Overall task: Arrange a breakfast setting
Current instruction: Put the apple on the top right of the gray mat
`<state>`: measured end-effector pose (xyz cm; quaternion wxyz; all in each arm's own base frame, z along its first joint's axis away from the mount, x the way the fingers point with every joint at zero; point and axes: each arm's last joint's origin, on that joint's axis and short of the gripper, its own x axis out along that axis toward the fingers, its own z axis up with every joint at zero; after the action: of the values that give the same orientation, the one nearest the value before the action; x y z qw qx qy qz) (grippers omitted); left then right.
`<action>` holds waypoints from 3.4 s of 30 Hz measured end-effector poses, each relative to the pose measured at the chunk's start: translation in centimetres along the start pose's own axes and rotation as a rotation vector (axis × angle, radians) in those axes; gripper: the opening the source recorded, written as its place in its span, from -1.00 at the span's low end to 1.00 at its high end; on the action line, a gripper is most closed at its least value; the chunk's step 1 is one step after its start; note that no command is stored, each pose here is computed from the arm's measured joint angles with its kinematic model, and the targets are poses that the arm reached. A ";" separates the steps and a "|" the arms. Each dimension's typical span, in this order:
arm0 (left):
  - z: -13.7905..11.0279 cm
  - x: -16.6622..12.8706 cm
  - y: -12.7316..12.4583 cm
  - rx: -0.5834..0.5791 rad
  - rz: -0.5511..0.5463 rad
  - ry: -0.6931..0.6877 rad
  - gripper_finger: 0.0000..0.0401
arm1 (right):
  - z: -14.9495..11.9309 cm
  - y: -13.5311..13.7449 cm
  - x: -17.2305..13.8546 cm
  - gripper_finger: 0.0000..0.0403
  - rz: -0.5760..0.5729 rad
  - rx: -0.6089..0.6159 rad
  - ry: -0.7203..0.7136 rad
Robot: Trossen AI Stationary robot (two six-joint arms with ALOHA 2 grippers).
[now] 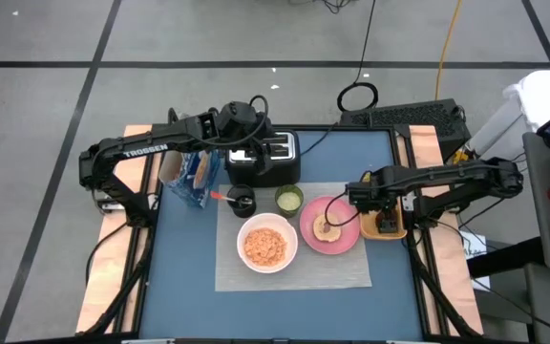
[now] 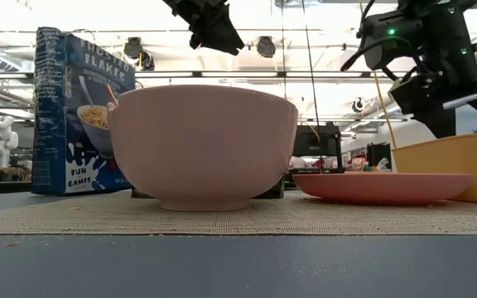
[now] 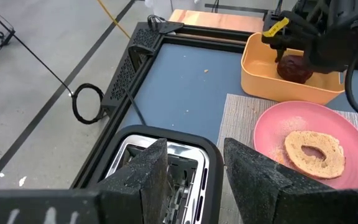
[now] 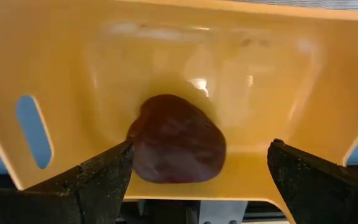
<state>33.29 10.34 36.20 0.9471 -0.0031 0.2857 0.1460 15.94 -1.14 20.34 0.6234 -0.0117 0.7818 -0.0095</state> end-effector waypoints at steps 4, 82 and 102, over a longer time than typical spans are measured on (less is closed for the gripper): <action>0.0 0.0 0.0 0.000 0.000 0.000 -0.17 | 0.2 -0.1 -0.6 0.77 -0.005 0.024 -0.018; 0.0 0.0 0.0 0.026 -0.001 0.001 -0.17 | -0.3 1.9 2.5 0.61 0.043 1.791 0.071; 0.0 0.0 0.0 0.056 -0.001 0.001 -0.17 | 0.3 2.4 2.1 0.61 0.055 1.763 -0.075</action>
<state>33.29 10.33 36.19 0.9468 0.0234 0.2900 0.1375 15.78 1.16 18.15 0.4306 0.4918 0.4690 -0.5939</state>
